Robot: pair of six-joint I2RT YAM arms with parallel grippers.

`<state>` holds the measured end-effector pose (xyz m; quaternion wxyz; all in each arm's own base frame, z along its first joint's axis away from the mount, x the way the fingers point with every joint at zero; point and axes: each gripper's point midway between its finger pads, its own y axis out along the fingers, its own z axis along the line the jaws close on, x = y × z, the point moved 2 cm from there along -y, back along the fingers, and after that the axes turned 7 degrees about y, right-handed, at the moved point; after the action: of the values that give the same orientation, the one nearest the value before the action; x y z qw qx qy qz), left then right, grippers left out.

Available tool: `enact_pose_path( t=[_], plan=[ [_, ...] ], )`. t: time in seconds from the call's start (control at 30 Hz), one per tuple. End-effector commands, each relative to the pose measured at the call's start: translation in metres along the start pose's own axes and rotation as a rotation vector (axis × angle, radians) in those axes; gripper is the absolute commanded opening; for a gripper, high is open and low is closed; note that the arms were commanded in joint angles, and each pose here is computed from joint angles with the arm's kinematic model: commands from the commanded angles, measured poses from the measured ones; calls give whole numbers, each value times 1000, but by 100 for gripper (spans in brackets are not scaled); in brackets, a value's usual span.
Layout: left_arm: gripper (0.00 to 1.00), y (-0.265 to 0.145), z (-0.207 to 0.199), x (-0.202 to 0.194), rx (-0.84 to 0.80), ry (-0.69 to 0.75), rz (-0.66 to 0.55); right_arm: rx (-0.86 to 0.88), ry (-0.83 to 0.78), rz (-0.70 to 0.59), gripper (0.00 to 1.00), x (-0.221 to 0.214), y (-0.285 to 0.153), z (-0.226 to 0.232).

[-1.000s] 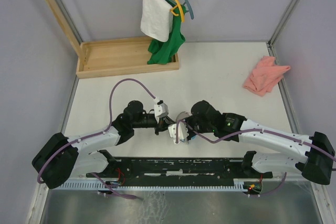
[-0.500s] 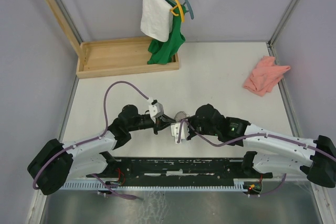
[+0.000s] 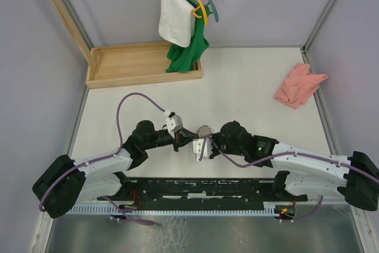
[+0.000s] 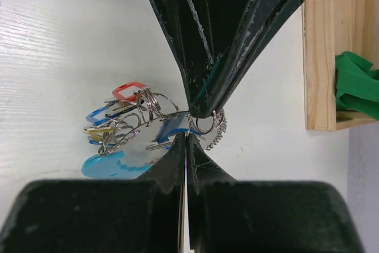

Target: Put the keys on the keyring

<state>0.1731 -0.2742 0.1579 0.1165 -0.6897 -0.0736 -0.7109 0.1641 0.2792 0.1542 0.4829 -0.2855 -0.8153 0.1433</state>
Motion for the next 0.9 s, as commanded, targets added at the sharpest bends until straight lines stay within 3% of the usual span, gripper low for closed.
enact_pose_path(
  t=[0.0, 0.2, 0.37, 0.53, 0.87],
  plan=[
    [3, 4, 6, 30, 27, 34, -122, -10, -2, -28, 1, 10, 3, -3],
    [3, 0, 5, 16, 29, 50, -52, -57, -83, -36, 1, 27, -12, -24],
    [32, -2, 2, 8, -6, 70, 10, -25, -138, -30, 1, 36, -14, -28],
    [42, -1, -3, 8, -57, 102, 37, 16, -178, -30, 1, 44, -16, -28],
    [45, 4, -4, 17, -118, 182, 35, 79, -211, -26, 1, 46, -13, -21]
  ],
)
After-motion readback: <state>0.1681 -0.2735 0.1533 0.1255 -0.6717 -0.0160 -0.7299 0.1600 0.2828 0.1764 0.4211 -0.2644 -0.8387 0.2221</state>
